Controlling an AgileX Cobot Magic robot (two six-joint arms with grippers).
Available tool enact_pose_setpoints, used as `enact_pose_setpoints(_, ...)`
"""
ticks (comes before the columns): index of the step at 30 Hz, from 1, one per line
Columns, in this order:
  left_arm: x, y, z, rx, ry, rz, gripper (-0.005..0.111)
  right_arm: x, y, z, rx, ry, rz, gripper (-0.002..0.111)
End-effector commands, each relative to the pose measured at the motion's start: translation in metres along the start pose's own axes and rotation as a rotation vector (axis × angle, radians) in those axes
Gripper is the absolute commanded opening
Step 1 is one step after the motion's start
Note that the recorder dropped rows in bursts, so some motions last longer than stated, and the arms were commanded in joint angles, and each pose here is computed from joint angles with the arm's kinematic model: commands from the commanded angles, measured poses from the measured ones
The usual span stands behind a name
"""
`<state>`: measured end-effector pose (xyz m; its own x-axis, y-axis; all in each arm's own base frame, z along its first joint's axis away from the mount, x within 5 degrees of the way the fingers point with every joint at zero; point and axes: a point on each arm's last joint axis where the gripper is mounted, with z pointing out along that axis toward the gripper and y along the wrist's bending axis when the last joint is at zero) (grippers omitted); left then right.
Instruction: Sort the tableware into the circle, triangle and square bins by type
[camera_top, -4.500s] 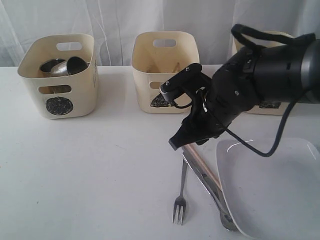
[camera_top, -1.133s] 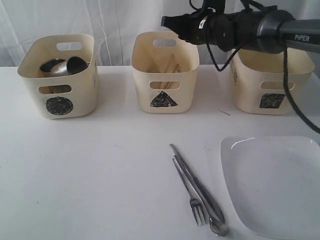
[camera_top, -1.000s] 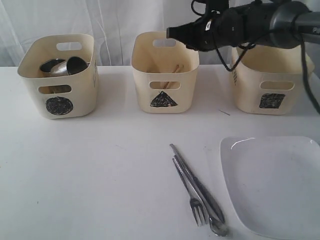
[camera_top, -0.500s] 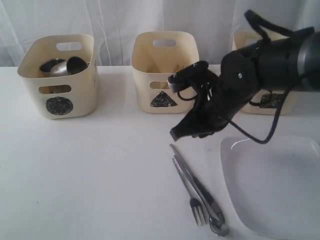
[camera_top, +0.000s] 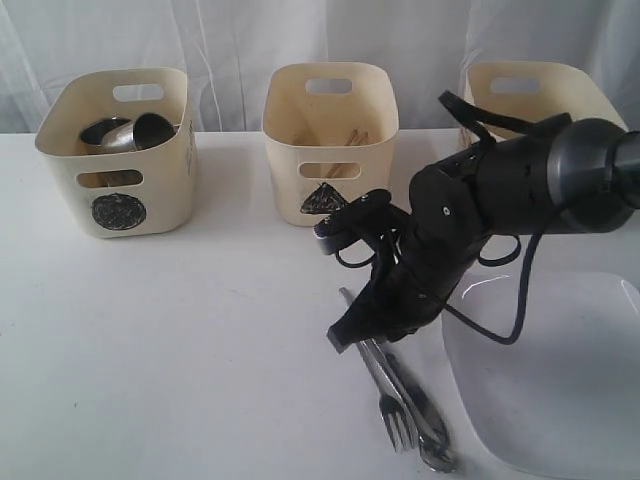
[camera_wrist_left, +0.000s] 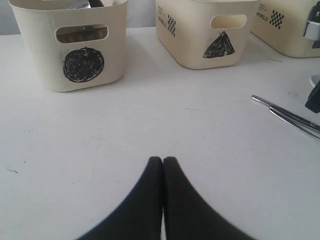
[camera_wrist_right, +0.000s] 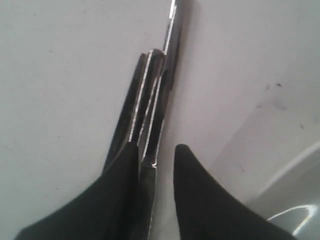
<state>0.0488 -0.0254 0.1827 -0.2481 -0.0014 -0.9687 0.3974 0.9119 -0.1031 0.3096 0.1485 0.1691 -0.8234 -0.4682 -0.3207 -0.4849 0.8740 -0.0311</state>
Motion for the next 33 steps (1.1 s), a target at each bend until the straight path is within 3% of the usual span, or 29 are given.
enact_pose_setpoints(1, 0.002, 0.000, 0.000, 0.000, 0.006, -0.004, 0.000, 0.002, 0.006, 0.003, -0.011, 0.022, -0.010, 0.025)
enact_pose_setpoints(15, 0.002, 0.000, 0.000, 0.000, 0.006, -0.004, 0.000, 0.008, 0.017, 0.013, -0.108, 0.089, 0.010, 0.025)
enact_pose_setpoints(23, 0.002, 0.000, 0.000, 0.000, 0.006, -0.004, 0.000, 0.011, 0.016, 0.029, -0.096, 0.128, -0.009, 0.025)
enact_pose_setpoints(28, 0.002, 0.000, 0.000, 0.000, 0.006, -0.004, 0.000, 0.011, 0.015, 0.030, -0.084, 0.123, -0.030, 0.041)
enact_pose_setpoints(31, 0.002, 0.000, 0.000, 0.000, 0.006, -0.004, 0.000, 0.012, 0.015, 0.034, -0.090, 0.134, -0.022, 0.040)
enact_pose_setpoints(33, 0.002, 0.000, 0.000, 0.000, 0.006, -0.004, 0.000, 0.016, 0.017, 0.042, -0.109, 0.171, 0.005, 0.033)
